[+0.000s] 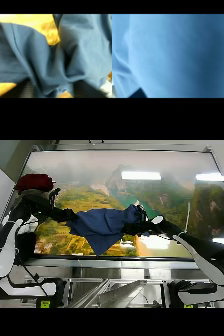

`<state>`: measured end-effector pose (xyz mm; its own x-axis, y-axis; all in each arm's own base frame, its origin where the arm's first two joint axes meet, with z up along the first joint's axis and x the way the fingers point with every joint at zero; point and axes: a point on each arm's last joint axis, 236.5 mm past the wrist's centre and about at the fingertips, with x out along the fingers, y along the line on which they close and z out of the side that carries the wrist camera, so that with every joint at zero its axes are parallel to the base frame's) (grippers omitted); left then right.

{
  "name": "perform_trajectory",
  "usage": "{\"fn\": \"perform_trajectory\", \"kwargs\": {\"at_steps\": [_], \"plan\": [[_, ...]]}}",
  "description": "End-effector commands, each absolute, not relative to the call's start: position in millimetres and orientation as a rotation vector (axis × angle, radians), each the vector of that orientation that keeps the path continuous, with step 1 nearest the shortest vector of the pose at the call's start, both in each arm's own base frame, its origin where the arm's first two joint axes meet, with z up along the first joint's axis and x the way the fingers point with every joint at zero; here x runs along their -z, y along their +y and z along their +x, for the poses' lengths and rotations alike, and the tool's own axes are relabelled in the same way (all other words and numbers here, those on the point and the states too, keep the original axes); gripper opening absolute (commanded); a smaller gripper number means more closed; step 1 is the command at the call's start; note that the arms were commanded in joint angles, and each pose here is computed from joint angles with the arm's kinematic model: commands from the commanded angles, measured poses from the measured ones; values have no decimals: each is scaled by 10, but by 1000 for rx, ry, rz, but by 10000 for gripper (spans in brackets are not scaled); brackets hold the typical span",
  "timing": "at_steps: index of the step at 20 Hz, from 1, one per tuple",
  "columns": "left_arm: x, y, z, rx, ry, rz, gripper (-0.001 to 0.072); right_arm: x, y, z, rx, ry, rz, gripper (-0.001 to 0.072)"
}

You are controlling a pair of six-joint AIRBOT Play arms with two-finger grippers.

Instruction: Fold the shirts.

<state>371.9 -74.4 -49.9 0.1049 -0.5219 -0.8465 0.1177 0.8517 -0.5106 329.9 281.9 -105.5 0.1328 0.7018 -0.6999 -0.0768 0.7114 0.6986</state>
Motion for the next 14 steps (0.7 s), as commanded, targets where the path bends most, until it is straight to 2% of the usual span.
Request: {"fn": "perform_trajectory", "kwargs": {"at_steps": [1, 4, 6, 8, 10, 12, 14], "plan": [[506, -759, 3765, 509, 1385, -331, 28, 772, 3046, 3322, -720, 1312, 584, 37], [380, -746, 3778, 510, 1353, -317, 12, 237, 3064, 3129, -878, 1283, 480, 21], [72, -725, 3796, 508, 1277, -302, 12, -409, 2972, 3074, -967, 1178, 455, 22], [-614, -916, 3735, 577, 1118, -324, 12, -1339, 2757, 3076, -1023, 957, 414, 22], [-1506, -1071, 3530, 615, 874, -240, 12, -2364, 2480, 2893, -1044, 687, 335, 22], [-2400, -1197, 3134, 625, 636, -133, 12, -3191, 2241, 2543, -1028, 447, 253, 22], [-3105, -1296, 2687, 623, 452, -104, 11, -3648, 2117, 2173, -1010, 297, 208, 23]]}}
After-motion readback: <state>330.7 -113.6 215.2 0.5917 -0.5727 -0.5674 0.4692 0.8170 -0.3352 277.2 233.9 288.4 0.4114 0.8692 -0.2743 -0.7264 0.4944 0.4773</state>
